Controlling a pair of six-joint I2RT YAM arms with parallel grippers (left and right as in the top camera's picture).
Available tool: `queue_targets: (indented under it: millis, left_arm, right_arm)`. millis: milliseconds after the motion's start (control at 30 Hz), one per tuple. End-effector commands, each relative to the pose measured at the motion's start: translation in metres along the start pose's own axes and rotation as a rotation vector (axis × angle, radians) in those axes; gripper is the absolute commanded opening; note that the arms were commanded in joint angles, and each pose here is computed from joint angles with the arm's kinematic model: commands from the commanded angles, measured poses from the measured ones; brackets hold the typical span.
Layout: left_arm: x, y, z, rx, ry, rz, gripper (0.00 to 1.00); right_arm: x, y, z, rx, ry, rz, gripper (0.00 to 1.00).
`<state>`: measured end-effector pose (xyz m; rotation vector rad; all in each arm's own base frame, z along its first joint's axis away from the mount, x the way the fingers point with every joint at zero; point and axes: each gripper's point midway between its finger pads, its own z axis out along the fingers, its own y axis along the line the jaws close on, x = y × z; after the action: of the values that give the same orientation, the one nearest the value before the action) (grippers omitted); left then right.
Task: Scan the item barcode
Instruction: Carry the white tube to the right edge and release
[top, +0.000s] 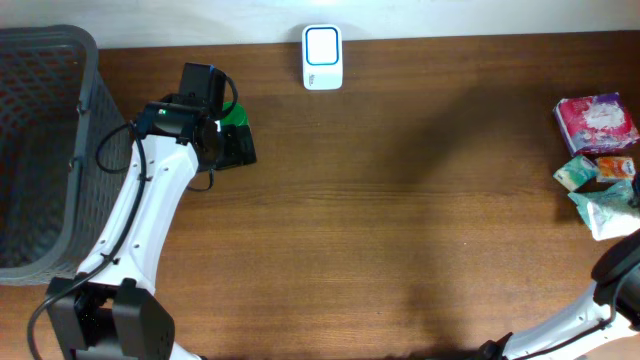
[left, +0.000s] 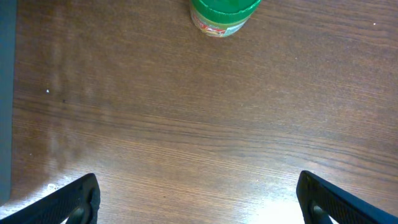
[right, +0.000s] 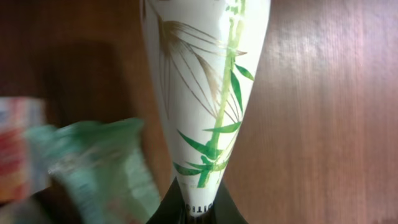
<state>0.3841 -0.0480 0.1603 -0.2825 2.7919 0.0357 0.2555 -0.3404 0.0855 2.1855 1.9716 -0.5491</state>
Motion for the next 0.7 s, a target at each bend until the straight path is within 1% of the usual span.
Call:
queue_targets:
  millis: [0, 100, 133, 167, 200, 267, 333, 400, 433, 500, 600, 667]
  left_arm:
    - [-0.001, 0.003, 0.002, -0.016, -0.001, 0.013, 0.99]
    - [-0.001, 0.003, 0.002, -0.016, -0.001, 0.014, 0.99]
    - [-0.001, 0.003, 0.002, -0.016, -0.001, 0.014, 0.99]
    - [-0.001, 0.003, 0.002, -0.016, -0.001, 0.014, 0.99]
    - [-0.001, 0.003, 0.002, -0.017, -0.001, 0.013, 0.99]
    - [-0.001, 0.003, 0.002, -0.017, -0.001, 0.013, 0.99]
    - [-0.001, 0.003, 0.002, -0.016, -0.001, 0.014, 0.99]
    - [-0.001, 0.003, 0.002, -0.016, -0.001, 0.013, 0.99]
    - [-0.001, 0.003, 0.002, -0.016, -0.001, 0.014, 0.99]
    - [-0.001, 0.003, 0.002, -0.017, -0.001, 0.013, 0.99]
    - [-0.001, 0.003, 0.002, -0.016, -0.001, 0.014, 0.99]
    - [-0.001, 0.003, 0.002, -0.017, -0.001, 0.013, 0.99]
  right_arm:
    - [-0.005, -0.004, 0.004, 0.0, -0.042, -0.058, 0.04]
    - [-0.003, -0.005, 0.007, 0.003, -0.039, -0.062, 0.04]
    - [-0.003, -0.005, 0.007, 0.003, -0.039, -0.062, 0.08]
    - [-0.002, -0.006, 0.007, 0.007, -0.036, -0.066, 0.15]
    - [-0.002, -0.007, 0.008, 0.01, -0.033, -0.079, 0.15]
    - [0.003, -0.009, 0.011, 0.019, -0.018, -0.1, 0.1]
    - [0.013, -0.014, 0.018, 0.035, 0.007, -0.112, 0.09]
    - [0.015, -0.015, 0.019, 0.036, 0.016, -0.131, 0.17]
    - [0.016, -0.011, 0.017, 0.012, 0.027, -0.165, 0.2]
    - [0.016, 0.003, 0.007, -0.063, 0.051, -0.242, 0.21]
    - [0.012, 0.023, -0.026, -0.185, 0.074, -0.245, 0.21]
    - [0.008, 0.033, -0.054, -0.254, 0.052, -0.249, 0.2]
